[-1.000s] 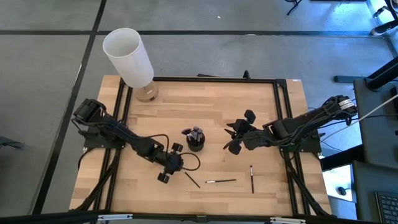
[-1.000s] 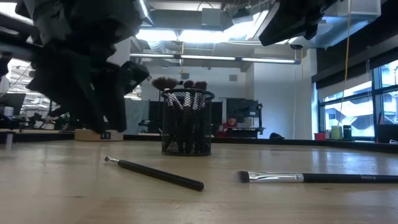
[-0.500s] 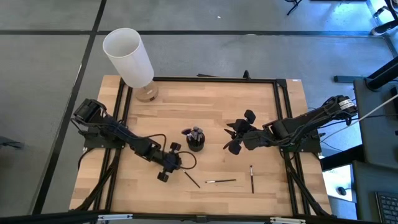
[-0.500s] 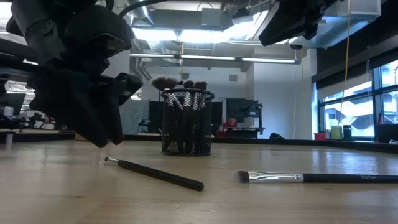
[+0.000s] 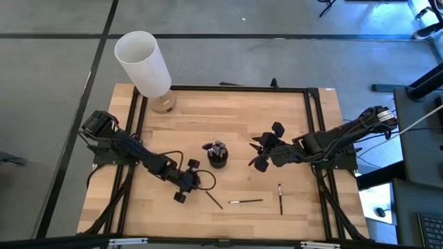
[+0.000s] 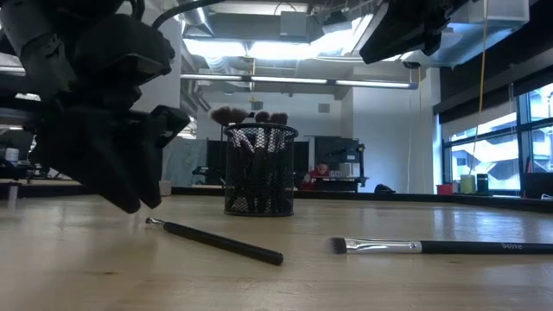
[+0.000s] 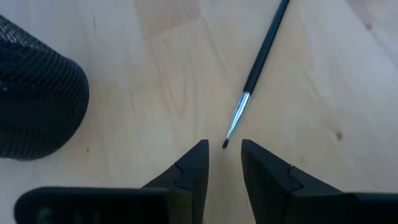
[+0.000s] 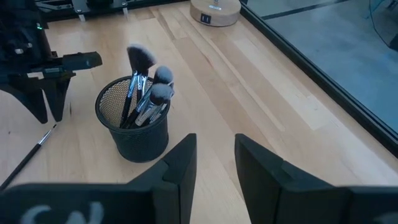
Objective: Sort items
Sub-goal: Put the silver liner brush into the pen holder
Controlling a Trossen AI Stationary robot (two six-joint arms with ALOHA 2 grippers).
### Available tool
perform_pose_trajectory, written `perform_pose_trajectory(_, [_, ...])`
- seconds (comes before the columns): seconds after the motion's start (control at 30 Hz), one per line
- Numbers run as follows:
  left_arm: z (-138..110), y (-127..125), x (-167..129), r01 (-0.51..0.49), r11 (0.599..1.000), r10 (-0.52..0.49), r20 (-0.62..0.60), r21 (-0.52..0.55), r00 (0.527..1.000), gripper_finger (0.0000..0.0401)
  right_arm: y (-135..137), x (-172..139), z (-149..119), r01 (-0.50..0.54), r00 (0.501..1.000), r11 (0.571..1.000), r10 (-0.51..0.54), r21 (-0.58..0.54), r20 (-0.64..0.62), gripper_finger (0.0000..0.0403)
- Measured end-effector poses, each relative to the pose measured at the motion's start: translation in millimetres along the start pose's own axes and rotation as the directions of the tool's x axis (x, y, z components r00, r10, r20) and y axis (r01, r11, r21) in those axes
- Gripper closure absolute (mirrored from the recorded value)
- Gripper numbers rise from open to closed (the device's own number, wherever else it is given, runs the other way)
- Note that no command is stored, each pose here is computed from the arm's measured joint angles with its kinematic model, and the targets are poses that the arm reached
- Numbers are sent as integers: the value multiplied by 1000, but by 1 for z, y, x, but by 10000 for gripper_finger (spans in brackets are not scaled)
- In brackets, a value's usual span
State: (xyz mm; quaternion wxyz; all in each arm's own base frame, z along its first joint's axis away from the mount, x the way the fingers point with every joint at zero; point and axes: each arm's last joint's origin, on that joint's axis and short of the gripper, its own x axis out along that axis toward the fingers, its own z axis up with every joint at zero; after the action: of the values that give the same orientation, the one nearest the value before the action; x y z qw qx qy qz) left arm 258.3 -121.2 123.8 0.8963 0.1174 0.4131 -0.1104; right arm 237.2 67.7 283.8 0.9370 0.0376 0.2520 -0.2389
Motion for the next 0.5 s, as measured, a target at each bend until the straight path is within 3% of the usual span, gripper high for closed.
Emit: perform_pose_trajectory(0.5, [-7, -4, 20, 31, 999, -31, -17, -37, 999, 304, 0, 0, 0, -14, 1000, 1000, 14, -2, -7, 293])
